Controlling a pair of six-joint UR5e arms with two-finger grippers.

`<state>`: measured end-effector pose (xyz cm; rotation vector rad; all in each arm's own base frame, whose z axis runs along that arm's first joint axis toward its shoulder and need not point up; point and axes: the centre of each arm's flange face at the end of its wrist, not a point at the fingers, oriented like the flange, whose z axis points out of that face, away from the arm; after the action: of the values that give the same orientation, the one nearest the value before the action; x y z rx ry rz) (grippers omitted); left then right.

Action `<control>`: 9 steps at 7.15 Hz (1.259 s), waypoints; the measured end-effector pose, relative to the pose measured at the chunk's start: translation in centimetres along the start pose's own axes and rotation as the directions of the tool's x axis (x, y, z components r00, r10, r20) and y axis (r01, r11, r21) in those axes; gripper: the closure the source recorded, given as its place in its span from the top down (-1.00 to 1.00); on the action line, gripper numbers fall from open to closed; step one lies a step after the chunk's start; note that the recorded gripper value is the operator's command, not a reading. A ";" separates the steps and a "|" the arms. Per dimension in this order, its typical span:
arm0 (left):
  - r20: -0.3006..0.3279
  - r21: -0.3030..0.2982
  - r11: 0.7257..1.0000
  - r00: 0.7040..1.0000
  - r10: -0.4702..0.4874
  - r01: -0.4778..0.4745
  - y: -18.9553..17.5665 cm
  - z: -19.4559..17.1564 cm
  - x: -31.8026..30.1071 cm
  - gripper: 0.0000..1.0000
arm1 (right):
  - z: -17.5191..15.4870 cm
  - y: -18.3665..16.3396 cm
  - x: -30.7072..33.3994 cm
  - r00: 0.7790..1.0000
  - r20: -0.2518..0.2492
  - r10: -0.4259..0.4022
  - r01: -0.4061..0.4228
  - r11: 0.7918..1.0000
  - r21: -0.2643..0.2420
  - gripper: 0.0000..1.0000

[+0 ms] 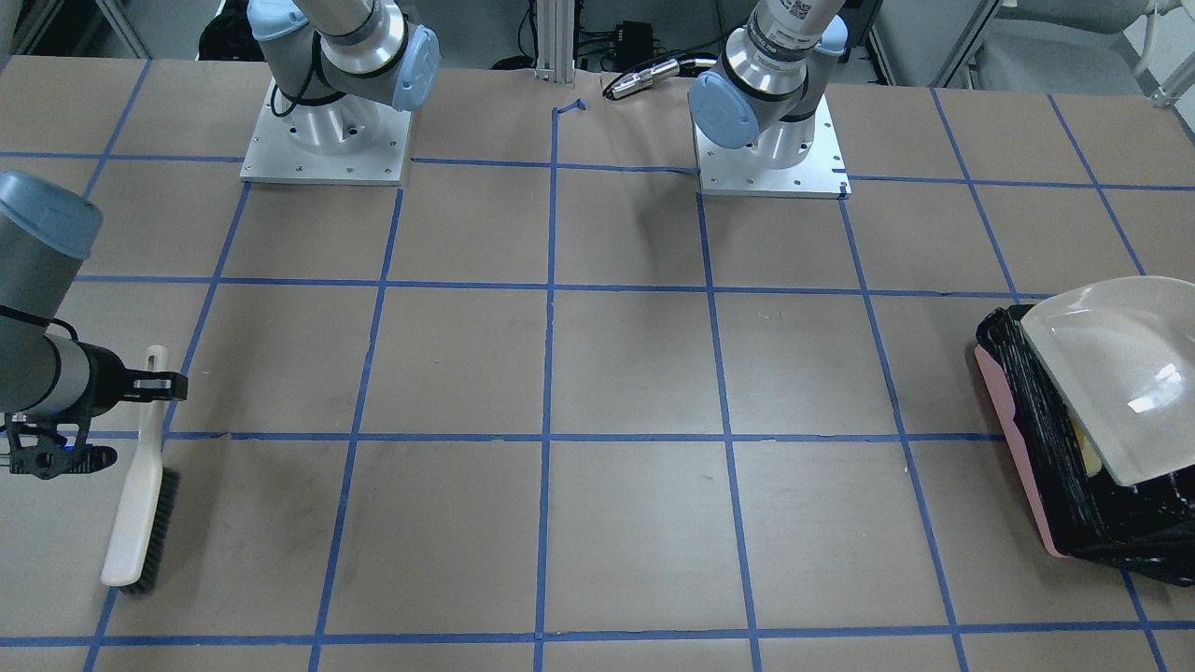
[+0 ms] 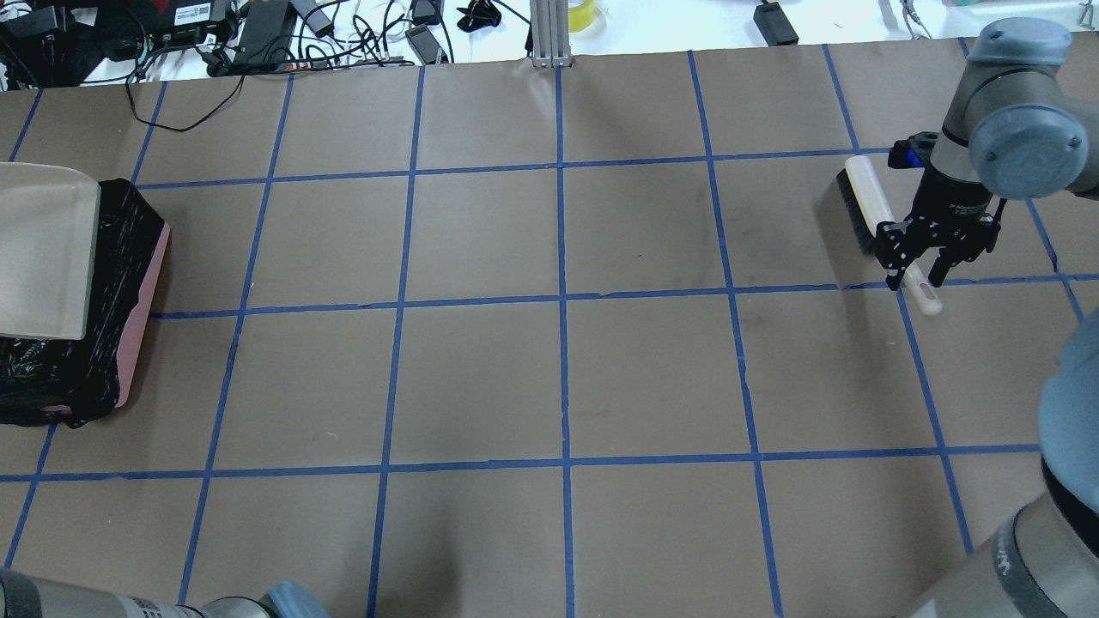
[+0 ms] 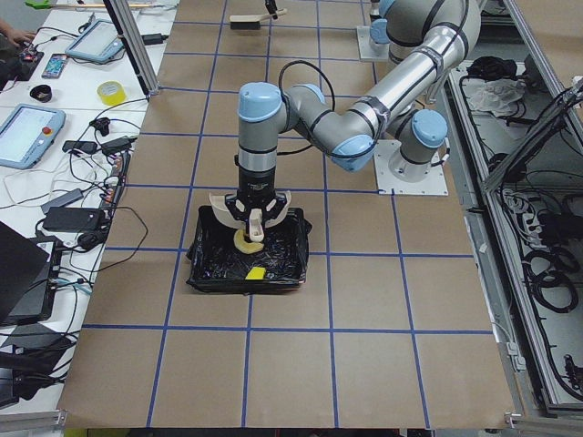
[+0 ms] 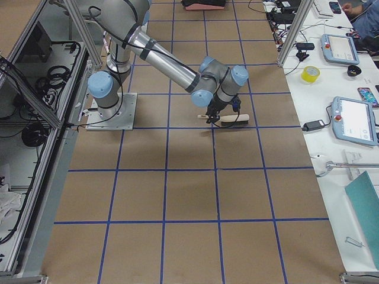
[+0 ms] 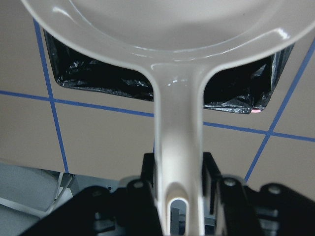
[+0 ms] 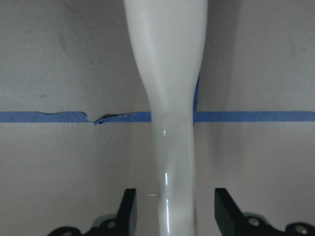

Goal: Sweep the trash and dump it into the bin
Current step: 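Lower the empty dustpan with the left gripper while the right releases the brush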

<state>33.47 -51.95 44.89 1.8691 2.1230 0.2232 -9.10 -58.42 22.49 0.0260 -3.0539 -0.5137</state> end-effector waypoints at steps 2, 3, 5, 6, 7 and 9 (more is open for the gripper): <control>0.035 0.141 0.990 0.999 0.018 -0.023 -6.7 -0.6 -2.7 -1.00 | -0.7 -0.1 0.2 1.000 -0.013 0.008 -0.008 1.000 0.027 1.00; 0.041 0.185 0.983 0.999 0.011 -0.019 -11.5 -1.0 -4.4 -1.00 | -2.3 0.2 0.3 1.000 -0.024 0.017 -0.015 0.998 0.058 1.00; 0.000 0.340 0.940 0.999 -0.035 0.033 -20.4 -0.3 -6.4 -1.00 | -10.2 4.3 -0.4 0.999 -0.046 0.028 -0.021 0.989 0.150 1.00; -0.045 0.409 0.911 0.998 -0.042 0.057 -24.3 0.8 -7.0 -1.00 | -14.5 7.7 -1.3 0.999 -0.040 0.029 -0.021 0.982 0.189 1.00; -0.083 0.442 0.896 0.996 -0.016 0.051 -28.3 2.4 -7.7 -1.00 | -18.0 11.2 -2.5 0.999 -0.012 0.033 -0.029 0.975 0.221 1.00; -0.121 0.459 0.888 0.992 0.032 0.027 -32.9 6.3 -8.7 -1.00 | -22.2 16.3 -7.0 0.997 0.030 0.073 -0.079 0.961 0.266 1.00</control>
<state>5.52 -65.66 29.71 2.1575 2.4207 -0.1904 -1.26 -50.13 48.50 -0.0873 -3.1039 -0.0942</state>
